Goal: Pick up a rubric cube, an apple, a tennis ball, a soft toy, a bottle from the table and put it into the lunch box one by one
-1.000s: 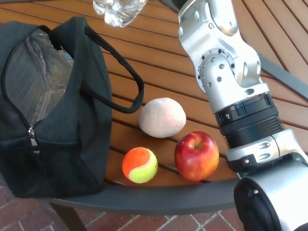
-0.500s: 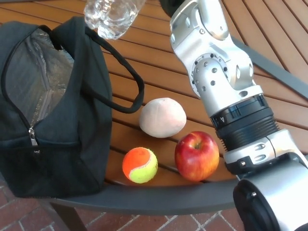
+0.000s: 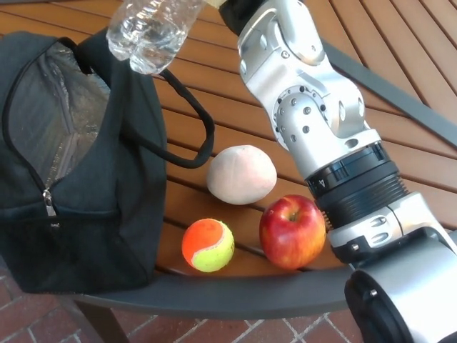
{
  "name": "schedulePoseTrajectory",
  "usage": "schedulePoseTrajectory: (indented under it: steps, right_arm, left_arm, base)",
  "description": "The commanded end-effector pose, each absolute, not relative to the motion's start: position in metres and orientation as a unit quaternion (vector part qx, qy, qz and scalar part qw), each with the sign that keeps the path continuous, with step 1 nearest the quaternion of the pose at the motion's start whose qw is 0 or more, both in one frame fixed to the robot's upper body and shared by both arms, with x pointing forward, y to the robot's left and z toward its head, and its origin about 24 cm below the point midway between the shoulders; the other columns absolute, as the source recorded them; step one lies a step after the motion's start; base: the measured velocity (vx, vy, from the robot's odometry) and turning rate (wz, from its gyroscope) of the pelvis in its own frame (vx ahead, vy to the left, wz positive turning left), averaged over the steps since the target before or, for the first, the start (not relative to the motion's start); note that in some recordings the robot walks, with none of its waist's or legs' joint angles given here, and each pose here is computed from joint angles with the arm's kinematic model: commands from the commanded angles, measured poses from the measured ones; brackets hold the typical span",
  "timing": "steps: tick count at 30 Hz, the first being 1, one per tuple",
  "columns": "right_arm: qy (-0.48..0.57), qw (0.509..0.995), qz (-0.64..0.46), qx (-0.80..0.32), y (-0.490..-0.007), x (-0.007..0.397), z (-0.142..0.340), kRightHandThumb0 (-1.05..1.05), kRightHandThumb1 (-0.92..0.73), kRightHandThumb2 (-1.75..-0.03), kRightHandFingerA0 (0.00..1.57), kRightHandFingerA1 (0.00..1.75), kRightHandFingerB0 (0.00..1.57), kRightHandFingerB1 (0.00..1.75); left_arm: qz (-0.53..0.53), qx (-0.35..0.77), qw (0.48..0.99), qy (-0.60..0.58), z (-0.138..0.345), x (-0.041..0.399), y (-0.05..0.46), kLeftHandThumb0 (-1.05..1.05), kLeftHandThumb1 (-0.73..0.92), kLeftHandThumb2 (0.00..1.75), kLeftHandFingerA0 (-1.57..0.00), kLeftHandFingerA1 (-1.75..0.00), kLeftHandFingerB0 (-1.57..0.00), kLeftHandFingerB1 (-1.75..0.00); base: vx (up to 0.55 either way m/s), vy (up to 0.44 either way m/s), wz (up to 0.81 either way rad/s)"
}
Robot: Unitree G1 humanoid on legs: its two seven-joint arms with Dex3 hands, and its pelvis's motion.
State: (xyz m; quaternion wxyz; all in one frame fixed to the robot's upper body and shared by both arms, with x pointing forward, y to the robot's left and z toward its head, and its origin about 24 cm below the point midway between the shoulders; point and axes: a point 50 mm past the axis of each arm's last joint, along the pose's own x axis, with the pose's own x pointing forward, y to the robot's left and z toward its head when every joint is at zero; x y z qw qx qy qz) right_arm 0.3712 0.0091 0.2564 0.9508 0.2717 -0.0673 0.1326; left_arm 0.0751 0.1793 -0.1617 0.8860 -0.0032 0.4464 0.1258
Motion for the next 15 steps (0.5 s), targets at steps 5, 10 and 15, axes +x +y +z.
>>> schedulePoseTrajectory:
  steps: [5,10,15]
  right_arm:
    - [0.055,0.770,0.450,0.449,0.183,0.221,0.295,-0.10,-0.14,-1.66,1.11,1.75,0.93,1.69]
    - [0.045,0.757,0.492,0.428,0.191,0.210,0.296,-0.23,-0.30,-1.62,1.11,1.75,0.94,1.75]
    - [0.048,0.747,0.515,0.418,0.195,0.202,0.298,-0.27,-0.37,-1.38,1.37,1.59,1.18,1.46]
  left_arm:
    - [0.079,-0.009,0.912,0.403,-0.156,0.095,0.147,-0.26,0.65,0.69,-1.04,-1.04,-0.93,-0.94]
    - [0.087,-0.011,0.913,0.399,-0.155,0.100,0.145,-0.17,0.57,0.84,-1.07,-1.07,-1.01,-0.98]
    - [0.086,0.000,0.913,0.399,-0.155,0.098,0.143,-0.20,0.63,0.77,-0.98,-1.02,-0.91,-0.94]
  base:
    - [0.00,0.000,0.00]
    - [0.00,0.000,0.00]
    - [0.00,0.000,0.00]
